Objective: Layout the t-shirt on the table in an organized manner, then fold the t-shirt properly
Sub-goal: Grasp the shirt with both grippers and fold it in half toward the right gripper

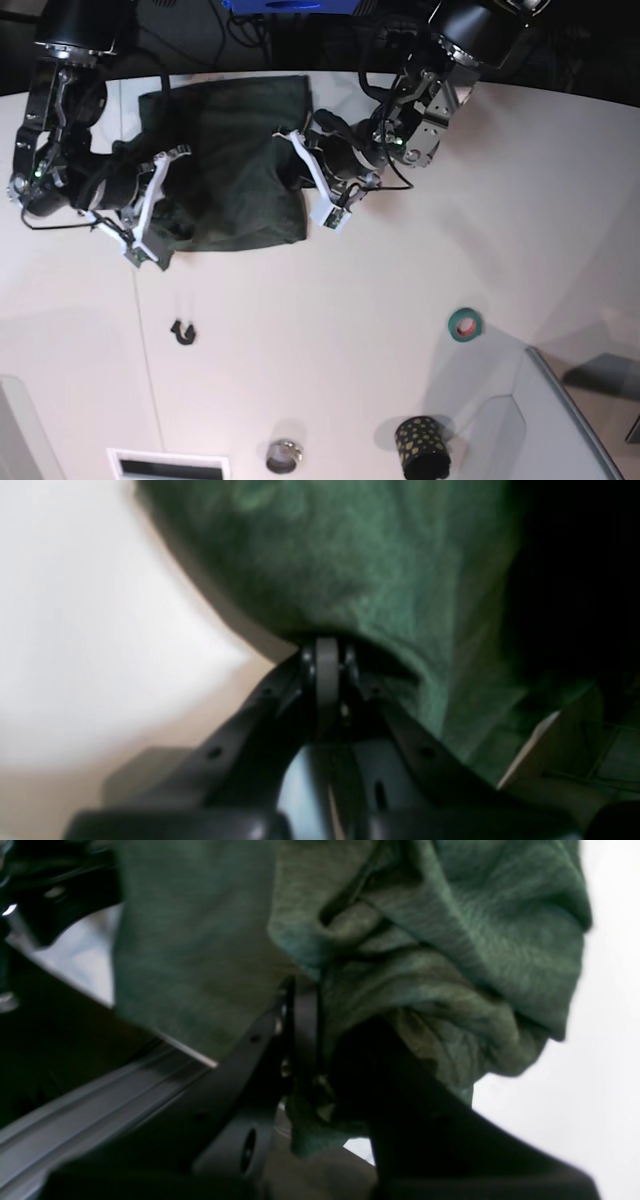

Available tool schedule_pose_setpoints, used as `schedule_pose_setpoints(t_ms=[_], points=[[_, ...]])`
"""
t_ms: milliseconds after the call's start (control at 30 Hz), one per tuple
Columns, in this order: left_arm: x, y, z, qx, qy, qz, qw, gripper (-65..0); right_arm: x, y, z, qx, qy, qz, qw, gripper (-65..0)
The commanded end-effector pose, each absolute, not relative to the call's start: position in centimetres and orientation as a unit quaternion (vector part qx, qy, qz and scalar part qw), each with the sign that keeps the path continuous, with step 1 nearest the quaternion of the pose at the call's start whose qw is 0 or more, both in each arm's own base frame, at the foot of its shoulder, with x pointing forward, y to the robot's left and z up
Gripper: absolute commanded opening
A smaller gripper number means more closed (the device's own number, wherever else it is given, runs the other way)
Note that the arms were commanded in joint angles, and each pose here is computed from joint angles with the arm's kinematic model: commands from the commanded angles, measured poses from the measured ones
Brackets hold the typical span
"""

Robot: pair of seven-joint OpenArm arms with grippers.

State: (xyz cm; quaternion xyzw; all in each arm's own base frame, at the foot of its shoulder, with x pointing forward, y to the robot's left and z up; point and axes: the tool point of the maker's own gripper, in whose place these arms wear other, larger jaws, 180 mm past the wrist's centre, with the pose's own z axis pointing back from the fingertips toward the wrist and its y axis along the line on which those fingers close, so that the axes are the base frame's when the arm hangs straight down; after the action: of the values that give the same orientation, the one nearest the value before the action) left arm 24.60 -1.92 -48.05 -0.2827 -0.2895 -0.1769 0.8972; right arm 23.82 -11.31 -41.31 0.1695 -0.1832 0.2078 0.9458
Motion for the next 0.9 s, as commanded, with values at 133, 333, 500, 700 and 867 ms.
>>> schedule_pose_setpoints(t_ms=[133, 333, 500, 700, 867], points=[[25.8, -2.7, -46.8, -0.295, -0.312, -0.172, 0.887, -65.0, 24.4, -9.0, -40.2, 0.187, -0.206, 0.227, 0.933, -64.2], [25.8, -2.7, -46.8, -0.295, -0.311, -0.172, 0.887, -65.0, 24.5, -6.7, -40.0, 0.207, -0.202, 0.228, 0.93, -64.2], [25.9, -2.7, -46.6, -0.295, -0.313, -0.173, 0.886, -65.0, 24.8, -5.0, -39.8, 0.223, -0.215, 0.225, 0.924, -64.2], [25.9, -2.6, -46.6, -0.294, -0.314, -0.174, 0.886, -65.0, 24.8, -4.9, -39.8, 0.224, -0.214, 0.218, 0.925, -64.1], [25.9, -2.5, -46.6, -0.293, -0.315, -0.173, 0.886, -65.0, 24.0, -4.8, -41.3, 0.233, -0.188, 0.213, 0.93, -63.3]])
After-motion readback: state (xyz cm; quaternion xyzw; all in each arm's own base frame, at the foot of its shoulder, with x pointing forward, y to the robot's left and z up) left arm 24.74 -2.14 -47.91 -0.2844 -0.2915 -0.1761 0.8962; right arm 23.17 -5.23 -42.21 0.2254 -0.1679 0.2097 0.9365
